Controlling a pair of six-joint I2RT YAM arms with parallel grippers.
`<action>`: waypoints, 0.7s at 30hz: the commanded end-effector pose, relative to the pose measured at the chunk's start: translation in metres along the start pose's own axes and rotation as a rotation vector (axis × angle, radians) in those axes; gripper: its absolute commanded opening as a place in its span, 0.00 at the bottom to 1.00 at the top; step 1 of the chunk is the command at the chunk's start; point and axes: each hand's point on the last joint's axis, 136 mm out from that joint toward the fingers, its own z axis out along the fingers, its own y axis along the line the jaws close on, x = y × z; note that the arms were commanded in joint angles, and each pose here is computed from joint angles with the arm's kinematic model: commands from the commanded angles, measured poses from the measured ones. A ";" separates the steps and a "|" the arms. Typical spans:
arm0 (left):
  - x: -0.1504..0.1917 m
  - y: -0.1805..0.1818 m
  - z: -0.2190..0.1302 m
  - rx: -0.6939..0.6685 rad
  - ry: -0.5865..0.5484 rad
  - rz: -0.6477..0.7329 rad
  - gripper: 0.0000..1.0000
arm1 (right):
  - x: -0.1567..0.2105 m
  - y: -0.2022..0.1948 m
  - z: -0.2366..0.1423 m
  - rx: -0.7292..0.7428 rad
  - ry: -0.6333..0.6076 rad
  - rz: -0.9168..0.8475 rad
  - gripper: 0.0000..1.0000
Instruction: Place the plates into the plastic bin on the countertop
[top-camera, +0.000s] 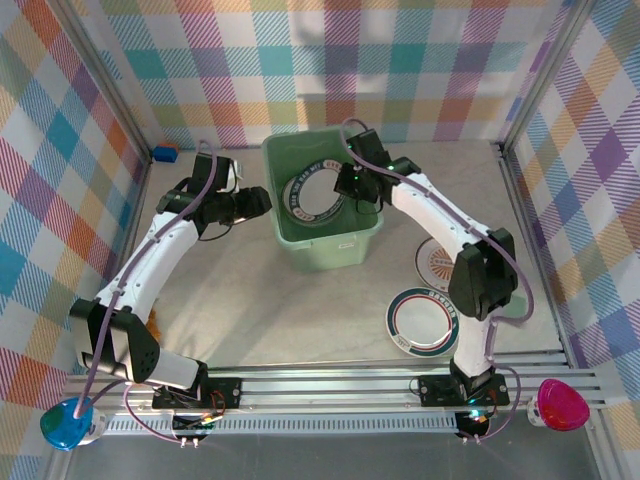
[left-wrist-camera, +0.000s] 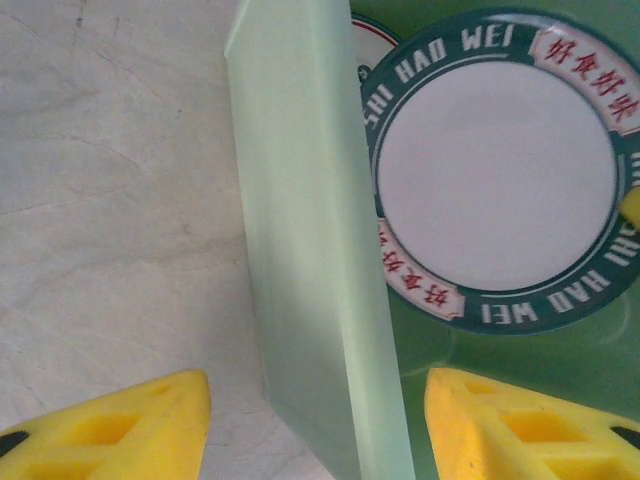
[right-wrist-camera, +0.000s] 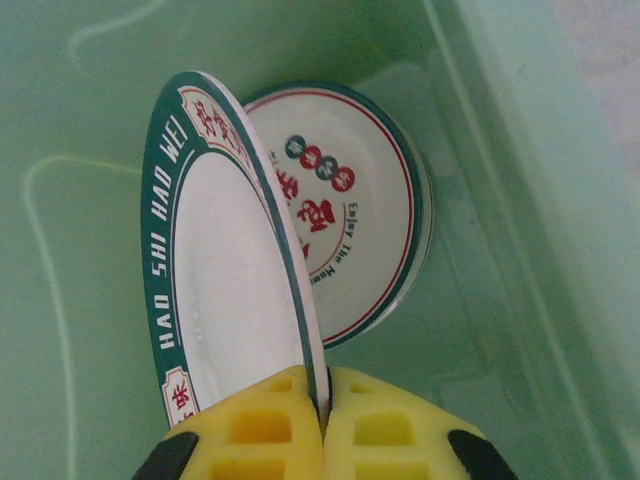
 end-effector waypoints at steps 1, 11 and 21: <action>-0.008 0.006 0.002 -0.008 -0.022 0.014 0.59 | -0.016 0.000 -0.006 0.058 -0.071 0.091 0.00; -0.008 0.014 0.014 -0.017 0.008 0.000 0.59 | 0.000 -0.001 0.033 0.148 0.012 0.251 0.00; -0.007 0.018 0.015 -0.017 0.016 -0.008 0.59 | 0.008 0.005 0.044 0.175 -0.016 0.425 0.00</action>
